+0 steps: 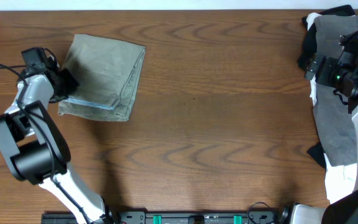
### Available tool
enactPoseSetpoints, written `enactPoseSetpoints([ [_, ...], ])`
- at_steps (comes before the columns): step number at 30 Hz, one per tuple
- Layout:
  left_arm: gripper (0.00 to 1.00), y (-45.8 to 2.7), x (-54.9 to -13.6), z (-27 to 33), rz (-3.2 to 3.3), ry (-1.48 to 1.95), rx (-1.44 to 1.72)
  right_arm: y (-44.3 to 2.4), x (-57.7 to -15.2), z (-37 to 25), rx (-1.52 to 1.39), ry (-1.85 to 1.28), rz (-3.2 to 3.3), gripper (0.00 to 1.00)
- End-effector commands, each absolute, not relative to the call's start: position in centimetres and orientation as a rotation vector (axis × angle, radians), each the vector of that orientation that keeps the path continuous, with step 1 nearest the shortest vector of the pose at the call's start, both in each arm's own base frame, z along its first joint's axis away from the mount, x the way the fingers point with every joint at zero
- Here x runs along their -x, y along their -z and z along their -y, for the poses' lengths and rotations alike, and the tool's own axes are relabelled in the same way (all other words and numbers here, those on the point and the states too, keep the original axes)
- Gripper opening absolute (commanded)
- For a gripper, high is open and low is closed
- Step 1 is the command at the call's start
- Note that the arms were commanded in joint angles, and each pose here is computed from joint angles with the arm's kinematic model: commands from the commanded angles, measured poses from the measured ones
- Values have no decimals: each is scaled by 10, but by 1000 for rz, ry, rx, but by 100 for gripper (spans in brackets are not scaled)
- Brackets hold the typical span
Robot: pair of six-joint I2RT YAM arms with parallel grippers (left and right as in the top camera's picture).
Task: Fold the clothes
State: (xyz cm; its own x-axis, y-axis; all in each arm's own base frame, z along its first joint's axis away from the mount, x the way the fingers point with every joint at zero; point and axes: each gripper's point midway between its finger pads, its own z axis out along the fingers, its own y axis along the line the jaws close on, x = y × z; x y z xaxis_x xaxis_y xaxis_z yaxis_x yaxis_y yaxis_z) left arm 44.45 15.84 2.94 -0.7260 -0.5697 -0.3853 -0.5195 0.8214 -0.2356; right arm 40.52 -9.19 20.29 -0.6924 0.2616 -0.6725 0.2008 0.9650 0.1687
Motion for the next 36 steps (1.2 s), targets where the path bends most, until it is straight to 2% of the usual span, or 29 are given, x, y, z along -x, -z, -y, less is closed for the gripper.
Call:
enactPoseSetpoints([
  [1, 15, -99, -456, -154, -2423, 128, 728, -199, -405, 92, -337, -109, -2362, 99],
  [4, 15, -128, -461, -138, -2380, 135, 665, -199, -405, 92, -337, -109, -2362, 99],
  [7, 15, -134, -467, -113, -2384, 163, 596, -199, -405, 92, -337, -109, -2362, 99],
  [16, 15, -91, -475, -16, -2555, 186, 179, -199, -405, 92, -337, -109, -2362, 99],
  [20, 15, -64, -475, 11, -2614, 204, 95, -199, -405, 92, -337, -109, -2362, 99],
  [29, 16, 1, -476, 20, -2708, 209, 79, -199, -405, 92, -337, -109, -2362, 99],
  [36, 16, 1, -487, 2, -2666, 85, 136, -199, -405, 92, -337, -109, -2362, 99],
])
